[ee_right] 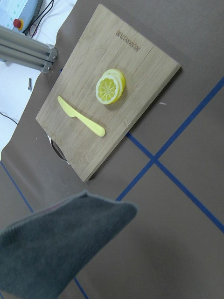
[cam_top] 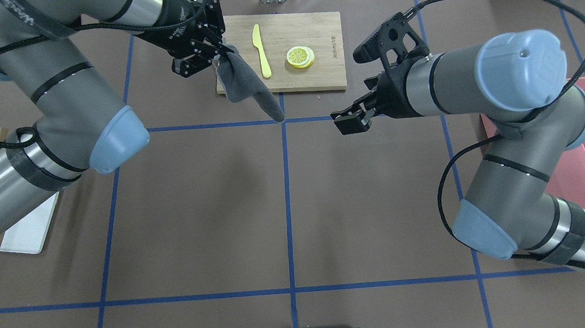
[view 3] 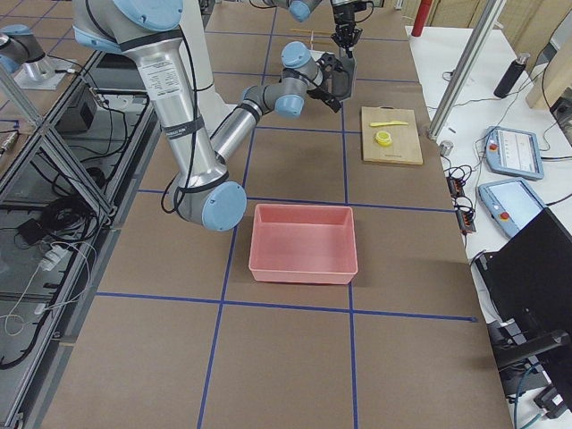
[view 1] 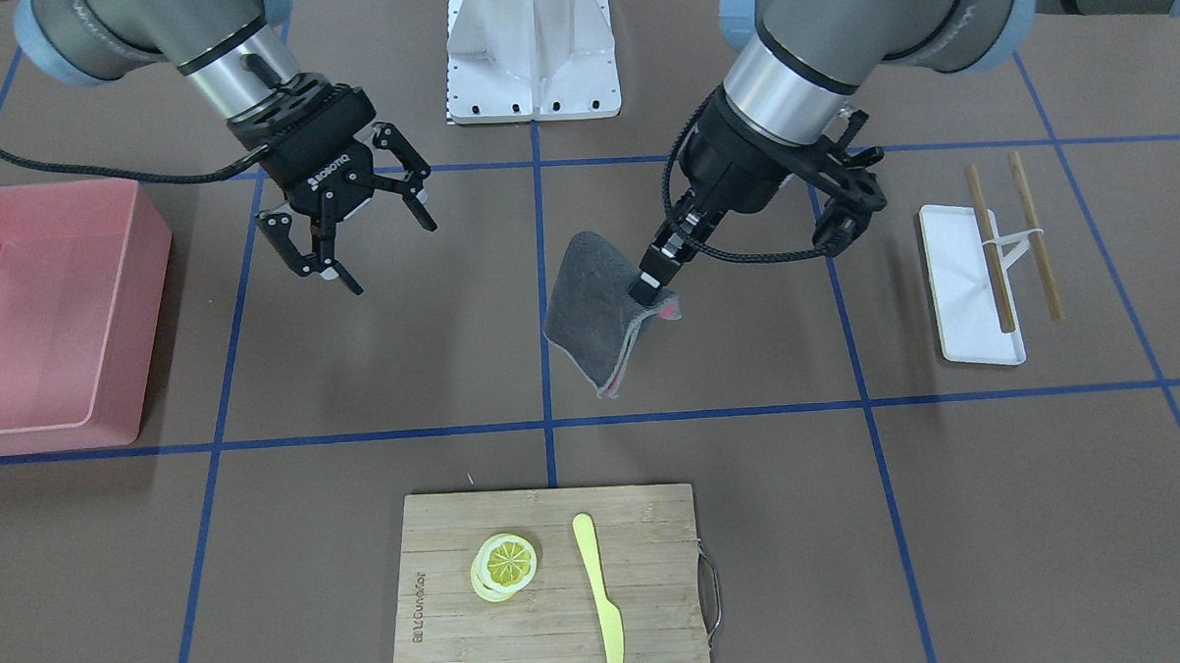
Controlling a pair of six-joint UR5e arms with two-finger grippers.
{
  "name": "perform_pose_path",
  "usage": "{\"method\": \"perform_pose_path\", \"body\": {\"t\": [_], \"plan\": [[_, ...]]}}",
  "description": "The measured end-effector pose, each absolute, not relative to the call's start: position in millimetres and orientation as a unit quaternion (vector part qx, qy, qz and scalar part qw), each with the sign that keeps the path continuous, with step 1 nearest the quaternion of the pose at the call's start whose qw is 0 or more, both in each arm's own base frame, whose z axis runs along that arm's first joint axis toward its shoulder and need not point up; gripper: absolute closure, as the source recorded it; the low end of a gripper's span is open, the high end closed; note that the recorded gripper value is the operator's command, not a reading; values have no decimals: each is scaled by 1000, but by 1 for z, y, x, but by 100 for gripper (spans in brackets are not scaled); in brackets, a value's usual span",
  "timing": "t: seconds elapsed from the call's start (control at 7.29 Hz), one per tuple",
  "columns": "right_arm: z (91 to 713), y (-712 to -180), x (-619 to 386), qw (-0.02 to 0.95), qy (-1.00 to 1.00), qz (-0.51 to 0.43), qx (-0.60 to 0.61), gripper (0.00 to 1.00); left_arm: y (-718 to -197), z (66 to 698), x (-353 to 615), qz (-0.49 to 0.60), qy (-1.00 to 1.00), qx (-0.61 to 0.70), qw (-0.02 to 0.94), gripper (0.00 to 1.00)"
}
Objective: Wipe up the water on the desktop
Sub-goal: 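Lift the grey cloth toward the table center while the right gripper approaches, then grasp the hanging grey cloth with the right gripper and open the left gripper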
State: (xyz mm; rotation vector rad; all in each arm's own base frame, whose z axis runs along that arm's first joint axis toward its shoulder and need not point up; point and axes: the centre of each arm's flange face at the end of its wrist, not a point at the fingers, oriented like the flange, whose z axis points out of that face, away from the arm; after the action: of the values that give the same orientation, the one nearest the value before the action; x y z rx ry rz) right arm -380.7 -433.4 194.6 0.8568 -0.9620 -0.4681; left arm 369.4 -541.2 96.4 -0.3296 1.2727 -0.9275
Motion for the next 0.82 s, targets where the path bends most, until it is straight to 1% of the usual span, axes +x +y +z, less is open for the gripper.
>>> {"method": "perform_pose_path", "body": {"t": [0.14, 0.27, 0.41, 0.69, 0.82], "plan": [[188, -423, -393, 770, -446, -219, 401, 2, -536, 82, 388, -419, 570, -156, 690, 100], [185, -416, -400, 767, -448, -221, 401, 6, -536, 69, 407, -424, 569, -160, 686, 100], [184, -411, -406, 766, -449, -223, 402, 7, -534, 57, 422, -427, 568, -164, 685, 100], [184, -399, -420, 767, -443, -224, 406, 10, -530, 40, 430, -429, 572, -171, 678, 100], [185, -397, -424, 767, -441, -223, 408, 13, -526, 36, 432, -426, 574, -175, 677, 100]]}}
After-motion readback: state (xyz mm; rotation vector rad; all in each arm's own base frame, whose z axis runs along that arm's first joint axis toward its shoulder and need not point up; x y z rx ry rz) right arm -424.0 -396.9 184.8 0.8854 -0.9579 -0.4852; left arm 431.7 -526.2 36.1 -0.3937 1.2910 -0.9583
